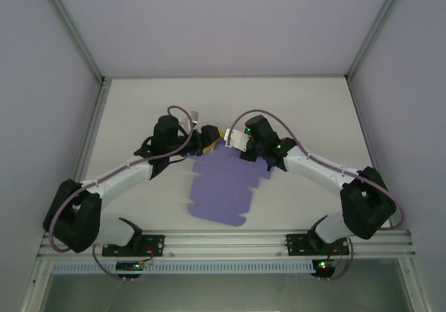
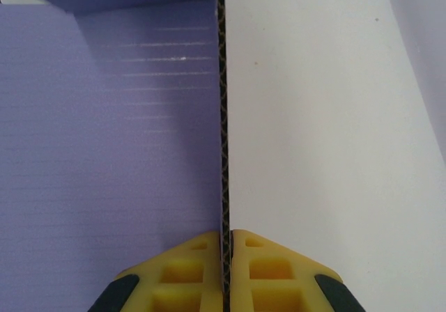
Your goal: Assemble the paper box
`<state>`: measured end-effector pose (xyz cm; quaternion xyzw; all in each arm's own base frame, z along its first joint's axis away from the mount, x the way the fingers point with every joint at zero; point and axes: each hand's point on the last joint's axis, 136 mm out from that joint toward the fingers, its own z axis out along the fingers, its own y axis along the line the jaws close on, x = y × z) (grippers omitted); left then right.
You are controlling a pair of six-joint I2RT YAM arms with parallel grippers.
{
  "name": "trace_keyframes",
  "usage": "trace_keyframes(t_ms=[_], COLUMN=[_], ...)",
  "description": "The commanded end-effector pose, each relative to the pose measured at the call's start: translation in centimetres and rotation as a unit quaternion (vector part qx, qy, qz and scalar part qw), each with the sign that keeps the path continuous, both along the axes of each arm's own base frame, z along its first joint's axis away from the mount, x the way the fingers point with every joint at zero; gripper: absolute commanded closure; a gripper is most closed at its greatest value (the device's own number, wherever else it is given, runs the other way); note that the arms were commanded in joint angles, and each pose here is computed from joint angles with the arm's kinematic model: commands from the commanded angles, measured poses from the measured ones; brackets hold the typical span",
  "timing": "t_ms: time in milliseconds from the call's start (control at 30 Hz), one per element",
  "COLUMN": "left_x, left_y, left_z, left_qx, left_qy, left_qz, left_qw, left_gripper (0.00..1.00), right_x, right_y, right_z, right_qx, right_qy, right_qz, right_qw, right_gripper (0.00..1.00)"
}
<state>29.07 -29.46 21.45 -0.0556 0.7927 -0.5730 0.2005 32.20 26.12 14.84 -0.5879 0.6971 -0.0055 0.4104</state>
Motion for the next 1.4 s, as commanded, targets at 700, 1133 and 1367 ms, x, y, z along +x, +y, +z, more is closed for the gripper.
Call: trace_keyframes(t_ms=[700,1133,1367], left_x=[2.5,0.3,-2.1], left_y=[-1.6,2.3,9.4], left_z=[2.8,2.9,2.0], left_qx=[-0.103,0.071,0.179], left_qy=[-0.087,-0.121,-0.104], left_qz=[0.085,0.092,0.137], left_qw=[0.987,0.986,0.969], left_gripper=[0.5,0.31,0.0], right_x=[-3.8,-1.8,-0.5], right_y=[4.2,1.0,-1.8], right_z=[6.5,4.9,2.6], right_qx=[0.187,0.167,0.104], right_qy=[-0.004,0.011,0.017], right_qz=[0.1,0.036,0.001], right_qw=[0.977,0.985,0.994], right_gripper=[1.0,1.0,1.0])
